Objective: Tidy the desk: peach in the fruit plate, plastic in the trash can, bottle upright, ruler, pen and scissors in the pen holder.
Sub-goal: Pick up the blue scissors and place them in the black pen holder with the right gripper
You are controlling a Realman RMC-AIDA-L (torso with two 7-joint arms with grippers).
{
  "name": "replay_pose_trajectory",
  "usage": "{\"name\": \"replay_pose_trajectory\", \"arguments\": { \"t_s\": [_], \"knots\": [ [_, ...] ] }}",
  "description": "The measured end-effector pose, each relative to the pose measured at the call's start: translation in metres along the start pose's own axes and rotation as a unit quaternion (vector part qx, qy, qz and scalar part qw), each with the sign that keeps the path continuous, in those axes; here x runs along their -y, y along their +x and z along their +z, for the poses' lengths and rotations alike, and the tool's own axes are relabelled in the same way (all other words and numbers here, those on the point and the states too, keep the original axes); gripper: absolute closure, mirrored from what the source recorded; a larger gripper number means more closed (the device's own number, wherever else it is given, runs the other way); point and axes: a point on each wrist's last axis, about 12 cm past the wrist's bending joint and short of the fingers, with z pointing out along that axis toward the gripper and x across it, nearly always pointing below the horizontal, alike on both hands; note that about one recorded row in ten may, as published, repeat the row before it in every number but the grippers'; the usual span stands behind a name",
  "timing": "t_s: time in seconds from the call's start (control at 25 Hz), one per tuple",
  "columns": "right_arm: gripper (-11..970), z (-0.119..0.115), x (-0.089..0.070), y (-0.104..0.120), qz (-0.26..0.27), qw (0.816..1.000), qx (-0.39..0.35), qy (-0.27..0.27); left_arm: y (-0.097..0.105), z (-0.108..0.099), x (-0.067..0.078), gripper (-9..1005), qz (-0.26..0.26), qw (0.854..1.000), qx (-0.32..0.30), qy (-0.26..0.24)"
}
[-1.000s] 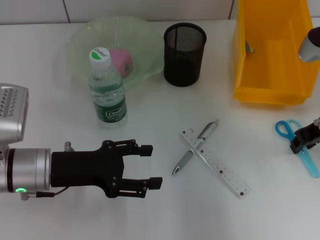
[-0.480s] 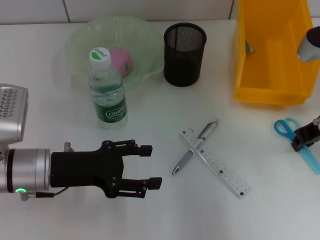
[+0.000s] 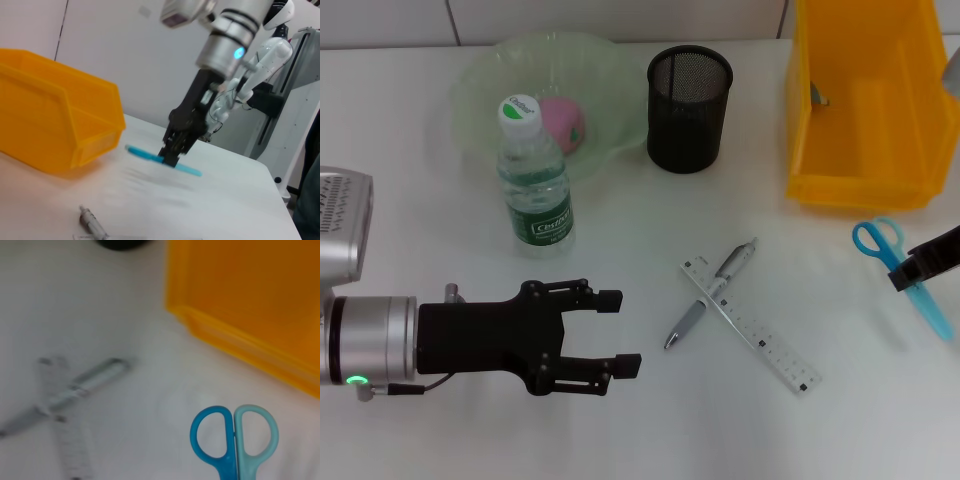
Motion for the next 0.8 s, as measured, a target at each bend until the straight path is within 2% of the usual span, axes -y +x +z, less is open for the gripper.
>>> {"name": "replay_pose_trajectory", "arguments": {
  "t_s": [0.04, 0.08, 0.12, 0.2, 0.24, 0.28, 0.32, 0.44, 0.48, 0.52, 0.64, 0.68, 0.72, 0.8],
  "knots": [
    [740, 0.0, 0.0, 0.0, 0.0, 1.0, 0.0, 0.0, 0.0, -0.001, 0.0, 171, 0.0, 1.0, 0.0, -0.001],
    [739, -0.016, 0.0, 0.002, -0.013, 0.999, 0.032, -0.042, -0.001, -0.001, -0.001, 171, -0.001, 1.0, 0.001, -0.001],
    [739, -0.016, 0.0, 0.002, -0.013, 0.999, 0.032, -0.042, -0.001, -0.001, -0.001, 171, -0.001, 1.0, 0.001, -0.001],
    [738, -0.028, 0.001, 0.002, -0.032, 0.993, 0.075, -0.081, -0.002, -0.001, -0.001, 171, -0.003, 1.0, 0.002, 0.0],
    [738, -0.033, 0.002, 0.001, -0.043, 0.989, 0.103, -0.102, -0.002, -0.001, -0.001, 171, -0.004, 1.0, 0.001, 0.0],
    [738, -0.039, 0.003, -0.003, -0.068, 0.974, 0.166, -0.138, -0.002, -0.001, -0.001, 172, -0.004, 1.0, 0.001, 0.001],
    [737, -0.039, 0.003, -0.003, -0.068, 0.974, 0.166, -0.138, -0.002, -0.001, -0.001, 172, -0.004, 1.0, 0.001, 0.001],
    [736, -0.038, 0.008, -0.011, -0.103, 0.942, 0.264, -0.177, -0.002, -0.001, -0.001, 172, -0.008, 1.0, 0.002, 0.002],
    [736, -0.03, 0.011, -0.017, -0.114, 0.918, 0.324, -0.198, -0.002, 0.0, -0.001, 172, -0.009, 1.0, 0.002, 0.001],
    [736, -0.03, 0.011, -0.017, -0.114, 0.918, 0.324, -0.198, -0.002, 0.0, -0.001, 172, -0.009, 1.0, 0.002, 0.001],
    [735, -0.014, 0.017, -0.028, -0.119, 0.87, 0.429, -0.214, -0.001, 0.0, 0.0, 172, -0.013, 1.0, 0.006, -0.001],
    [734, -0.007, 0.019, -0.035, -0.12, 0.844, 0.48, -0.206, -0.001, 0.0, 0.0, 172, -0.014, 1.0, 0.007, -0.001],
    [734, -0.007, 0.019, -0.035, -0.12, 0.844, 0.48, -0.206, -0.001, 0.0, 0.0, 172, -0.015, 1.0, 0.007, -0.001],
    [733, 0.003, 0.017, -0.045, -0.116, 0.824, 0.517, -0.199, 0.0, 0.0, 0.001, 172, -0.016, 1.0, 0.008, -0.001]
  ]
}}
